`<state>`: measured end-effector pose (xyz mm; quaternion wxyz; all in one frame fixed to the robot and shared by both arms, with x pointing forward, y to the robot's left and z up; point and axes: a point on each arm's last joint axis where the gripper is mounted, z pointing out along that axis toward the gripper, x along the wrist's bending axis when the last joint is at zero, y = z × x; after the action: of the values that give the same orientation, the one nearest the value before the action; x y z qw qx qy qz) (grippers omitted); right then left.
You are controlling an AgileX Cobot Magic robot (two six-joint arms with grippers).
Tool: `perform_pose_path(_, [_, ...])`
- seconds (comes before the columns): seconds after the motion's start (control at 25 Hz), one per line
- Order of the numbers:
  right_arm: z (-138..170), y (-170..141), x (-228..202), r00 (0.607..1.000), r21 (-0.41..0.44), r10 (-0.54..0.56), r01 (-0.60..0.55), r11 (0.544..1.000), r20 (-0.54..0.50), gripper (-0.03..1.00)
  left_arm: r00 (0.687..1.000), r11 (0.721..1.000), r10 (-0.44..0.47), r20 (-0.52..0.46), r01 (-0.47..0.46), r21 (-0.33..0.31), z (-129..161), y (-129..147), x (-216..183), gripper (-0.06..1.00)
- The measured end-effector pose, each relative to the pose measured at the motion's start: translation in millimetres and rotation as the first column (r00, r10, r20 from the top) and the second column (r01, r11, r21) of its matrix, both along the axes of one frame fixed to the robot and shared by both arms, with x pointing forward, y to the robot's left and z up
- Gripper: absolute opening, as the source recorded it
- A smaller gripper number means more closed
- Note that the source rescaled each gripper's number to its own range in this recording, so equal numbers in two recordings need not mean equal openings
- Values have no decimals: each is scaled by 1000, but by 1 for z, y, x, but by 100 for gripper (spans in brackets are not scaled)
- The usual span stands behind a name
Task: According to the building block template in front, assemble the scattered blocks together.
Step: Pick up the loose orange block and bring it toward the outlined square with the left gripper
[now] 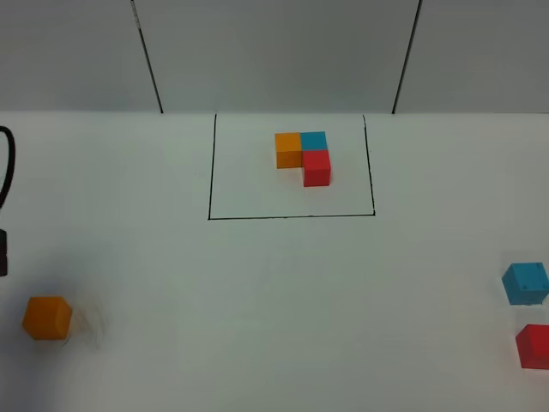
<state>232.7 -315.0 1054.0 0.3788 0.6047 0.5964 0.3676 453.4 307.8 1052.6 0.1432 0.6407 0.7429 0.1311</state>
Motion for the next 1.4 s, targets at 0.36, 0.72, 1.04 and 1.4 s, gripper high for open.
perform_pose_path(0.36, [0, 0, 0, 1000, 0, 0, 0, 1000, 0, 0, 993, 999, -22, -113, 17, -49, -46, -3, 33, 71])
perform_pose_path(0.72, [0, 0, 0, 1000, 0, 0, 0, 1000, 0, 0, 981, 999, -17, -194, 8, -49, -95, -3, 49, 68])
perform_pose_path(1.04, [0, 0, 0, 1000, 0, 0, 0, 1000, 0, 0, 977, 999, -12, -214, 2, -46, -124, -2, 62, 68])
perform_pose_path(1.4, [0, 0, 0, 1000, 0, 0, 0, 1000, 0, 0, 968, 999, -10, -251, -1, -45, -147, -1, 68, 68])
